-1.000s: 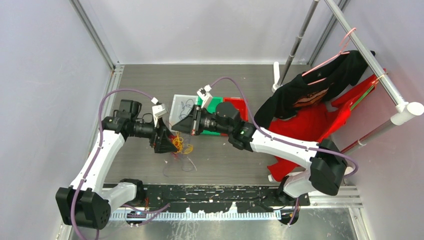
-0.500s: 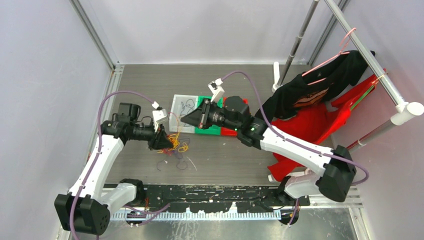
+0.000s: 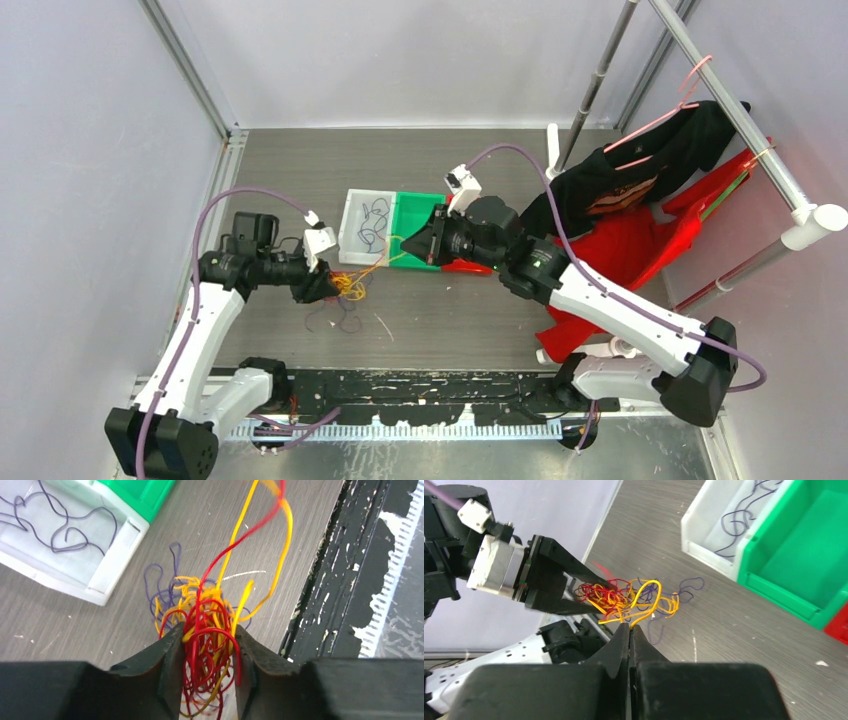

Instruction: Untangle the cables

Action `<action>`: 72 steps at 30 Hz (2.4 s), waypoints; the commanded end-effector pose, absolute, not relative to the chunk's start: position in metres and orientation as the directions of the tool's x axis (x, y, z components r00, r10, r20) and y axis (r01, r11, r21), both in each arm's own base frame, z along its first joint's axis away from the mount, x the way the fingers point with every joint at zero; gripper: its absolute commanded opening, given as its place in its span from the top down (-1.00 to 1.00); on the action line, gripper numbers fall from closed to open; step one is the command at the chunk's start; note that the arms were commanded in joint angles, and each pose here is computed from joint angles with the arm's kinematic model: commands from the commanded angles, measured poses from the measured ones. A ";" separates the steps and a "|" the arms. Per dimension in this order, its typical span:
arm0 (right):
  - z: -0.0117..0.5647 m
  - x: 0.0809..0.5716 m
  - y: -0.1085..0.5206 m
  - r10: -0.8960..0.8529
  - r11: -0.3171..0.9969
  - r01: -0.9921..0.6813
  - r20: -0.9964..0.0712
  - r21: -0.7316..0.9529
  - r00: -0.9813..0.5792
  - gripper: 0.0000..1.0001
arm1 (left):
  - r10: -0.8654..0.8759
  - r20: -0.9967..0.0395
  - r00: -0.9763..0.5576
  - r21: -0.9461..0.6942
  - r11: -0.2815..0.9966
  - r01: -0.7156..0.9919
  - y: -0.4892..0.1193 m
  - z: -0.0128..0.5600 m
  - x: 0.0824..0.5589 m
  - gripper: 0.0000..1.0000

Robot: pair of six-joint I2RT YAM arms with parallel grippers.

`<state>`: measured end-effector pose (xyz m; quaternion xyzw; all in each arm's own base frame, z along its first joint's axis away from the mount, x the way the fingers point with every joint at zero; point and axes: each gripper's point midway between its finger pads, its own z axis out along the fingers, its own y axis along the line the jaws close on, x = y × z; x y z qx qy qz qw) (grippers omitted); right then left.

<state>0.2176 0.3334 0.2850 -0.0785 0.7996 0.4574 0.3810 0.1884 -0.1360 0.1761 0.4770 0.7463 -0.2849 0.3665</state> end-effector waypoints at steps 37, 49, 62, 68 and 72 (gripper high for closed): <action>0.368 0.156 0.417 0.064 0.049 -0.623 -0.625 0.781 -0.778 0.98 | 0.143 -0.950 -0.278 -0.236 0.254 0.938 -0.184 0.294 0.188 0.00; 0.365 0.147 0.422 0.042 0.030 -0.617 -0.618 0.787 -0.785 0.98 | 0.155 -0.953 -0.259 -0.225 0.210 0.952 -0.185 0.289 0.180 0.74; 0.346 0.145 0.432 0.130 -0.003 -0.582 -0.577 0.813 -0.807 0.23 | 0.009 -0.961 -0.277 -0.244 0.443 0.863 -0.177 0.330 0.215 1.00; 0.341 0.145 0.443 0.174 0.029 -0.613 -0.608 0.790 -0.775 0.00 | -0.048 -0.953 -0.298 -0.283 0.480 0.830 -0.175 0.349 0.209 1.00; 0.329 0.146 0.448 0.182 0.056 -0.614 -0.612 0.788 -0.769 -0.01 | -0.055 -0.963 -0.265 -0.257 0.490 0.833 -0.172 0.366 0.202 1.00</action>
